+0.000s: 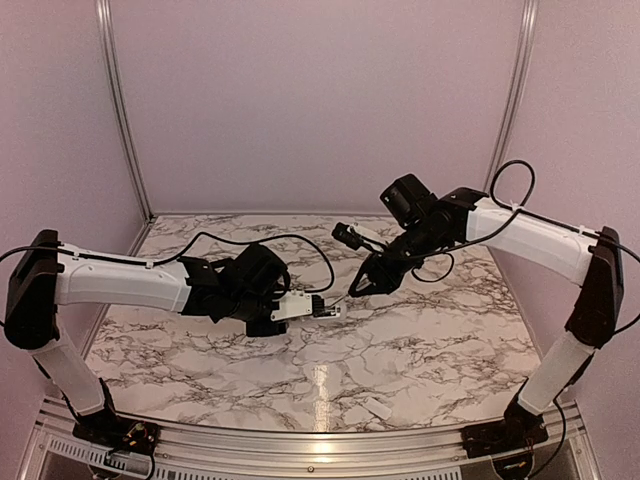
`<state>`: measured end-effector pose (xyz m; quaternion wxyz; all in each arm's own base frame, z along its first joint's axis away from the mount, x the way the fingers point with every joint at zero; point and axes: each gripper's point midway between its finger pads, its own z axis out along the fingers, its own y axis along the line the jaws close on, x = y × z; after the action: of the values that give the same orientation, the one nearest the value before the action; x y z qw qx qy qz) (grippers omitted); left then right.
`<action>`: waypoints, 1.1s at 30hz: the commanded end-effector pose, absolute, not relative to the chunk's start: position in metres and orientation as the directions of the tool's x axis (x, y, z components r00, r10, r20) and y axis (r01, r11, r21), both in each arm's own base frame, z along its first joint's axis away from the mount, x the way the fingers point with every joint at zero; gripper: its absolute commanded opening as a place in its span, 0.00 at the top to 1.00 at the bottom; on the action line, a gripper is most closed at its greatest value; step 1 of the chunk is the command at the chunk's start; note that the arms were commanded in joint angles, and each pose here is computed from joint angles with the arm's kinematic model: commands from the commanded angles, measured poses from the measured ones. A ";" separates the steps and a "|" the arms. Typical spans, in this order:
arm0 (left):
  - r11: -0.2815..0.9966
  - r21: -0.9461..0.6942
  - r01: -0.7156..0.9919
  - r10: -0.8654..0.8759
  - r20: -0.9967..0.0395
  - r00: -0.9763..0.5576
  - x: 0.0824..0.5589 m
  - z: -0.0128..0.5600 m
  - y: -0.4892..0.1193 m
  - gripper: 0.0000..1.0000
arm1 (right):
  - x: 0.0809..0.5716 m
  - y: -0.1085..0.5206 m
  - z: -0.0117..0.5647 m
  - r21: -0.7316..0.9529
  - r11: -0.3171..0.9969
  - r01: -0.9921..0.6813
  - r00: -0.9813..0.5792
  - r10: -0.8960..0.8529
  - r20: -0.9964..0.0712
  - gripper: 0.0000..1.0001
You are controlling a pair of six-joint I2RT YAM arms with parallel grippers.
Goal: Unload the batteries from the remote control
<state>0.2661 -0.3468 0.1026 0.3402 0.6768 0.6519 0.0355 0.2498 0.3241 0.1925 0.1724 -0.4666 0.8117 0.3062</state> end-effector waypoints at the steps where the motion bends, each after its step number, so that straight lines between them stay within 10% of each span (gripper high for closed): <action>1: 0.086 0.537 0.839 0.878 -0.439 0.190 0.267 0.128 -0.362 0.98 | 0.263 0.328 0.199 0.278 0.388 -0.879 -0.476 -0.659 -0.583 1.00; 33: 0.077 0.608 0.790 0.889 -0.401 0.222 0.274 0.137 -0.362 0.99 | 0.248 0.324 0.176 0.334 0.377 -0.864 -0.503 -0.684 -0.528 1.00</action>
<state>0.2635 -0.3524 0.1082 0.3468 0.6932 0.6294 0.0548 0.2591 0.3220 0.1770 0.1657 -0.4668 0.8225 0.2796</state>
